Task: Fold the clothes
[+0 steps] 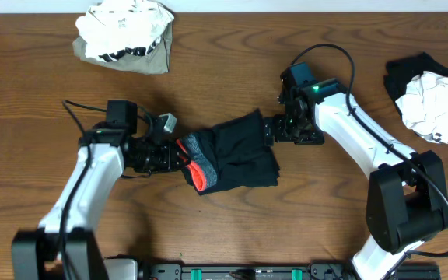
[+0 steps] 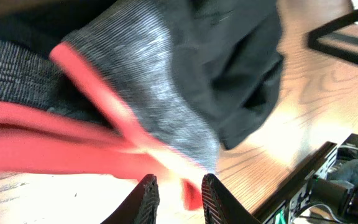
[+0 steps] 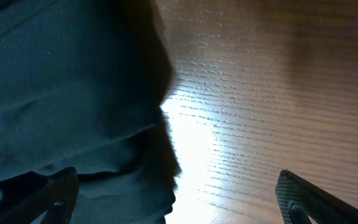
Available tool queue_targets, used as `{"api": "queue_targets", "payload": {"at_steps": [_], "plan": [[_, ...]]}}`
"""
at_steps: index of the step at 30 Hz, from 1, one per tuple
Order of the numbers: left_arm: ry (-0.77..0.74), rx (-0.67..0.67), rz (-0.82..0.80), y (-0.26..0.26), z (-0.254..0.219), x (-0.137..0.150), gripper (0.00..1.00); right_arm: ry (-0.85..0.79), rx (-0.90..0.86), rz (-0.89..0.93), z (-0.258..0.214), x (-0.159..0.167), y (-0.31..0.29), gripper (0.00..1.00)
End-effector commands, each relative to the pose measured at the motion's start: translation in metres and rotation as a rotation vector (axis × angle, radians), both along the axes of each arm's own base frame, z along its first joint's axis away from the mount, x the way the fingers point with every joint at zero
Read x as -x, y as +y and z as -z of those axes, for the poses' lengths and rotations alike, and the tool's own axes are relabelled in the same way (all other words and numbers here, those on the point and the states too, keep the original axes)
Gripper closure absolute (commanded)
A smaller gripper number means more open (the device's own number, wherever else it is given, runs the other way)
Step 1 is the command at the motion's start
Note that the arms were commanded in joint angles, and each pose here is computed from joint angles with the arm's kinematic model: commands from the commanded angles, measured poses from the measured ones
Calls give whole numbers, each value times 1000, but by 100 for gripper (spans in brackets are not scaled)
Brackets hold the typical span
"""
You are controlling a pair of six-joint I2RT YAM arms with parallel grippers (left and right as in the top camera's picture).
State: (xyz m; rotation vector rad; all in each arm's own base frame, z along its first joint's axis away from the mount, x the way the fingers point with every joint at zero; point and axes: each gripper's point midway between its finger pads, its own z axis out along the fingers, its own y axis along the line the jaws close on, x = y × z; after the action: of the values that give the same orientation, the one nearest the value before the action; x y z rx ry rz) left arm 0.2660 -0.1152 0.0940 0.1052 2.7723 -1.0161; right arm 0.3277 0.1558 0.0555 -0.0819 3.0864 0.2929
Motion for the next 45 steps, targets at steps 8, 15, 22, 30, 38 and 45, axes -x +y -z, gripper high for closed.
{"api": "queue_targets", "payload": {"at_steps": [8, 15, 22, 30, 38, 45], "plan": [[-101, 16, -64, 0, -38, -6, 55, -13, -49, -34, -1, 0, 16, 1], [-141, -257, -165, 44, -14, -25, 4, -4, -42, -67, -1, 4, 15, 1], [-194, -386, -175, 77, 6, -50, 4, -1, -39, -84, -1, 5, 14, 1], [-132, -400, -121, 79, 54, -64, 7, 11, -34, -87, 0, 8, 13, 1], [-45, -249, -31, 52, 65, -44, 14, 2, -37, -92, 0, 6, 13, 1], [10, -39, 7, 21, 48, -28, 16, -10, -46, -89, -1, 3, 16, 1]]}}
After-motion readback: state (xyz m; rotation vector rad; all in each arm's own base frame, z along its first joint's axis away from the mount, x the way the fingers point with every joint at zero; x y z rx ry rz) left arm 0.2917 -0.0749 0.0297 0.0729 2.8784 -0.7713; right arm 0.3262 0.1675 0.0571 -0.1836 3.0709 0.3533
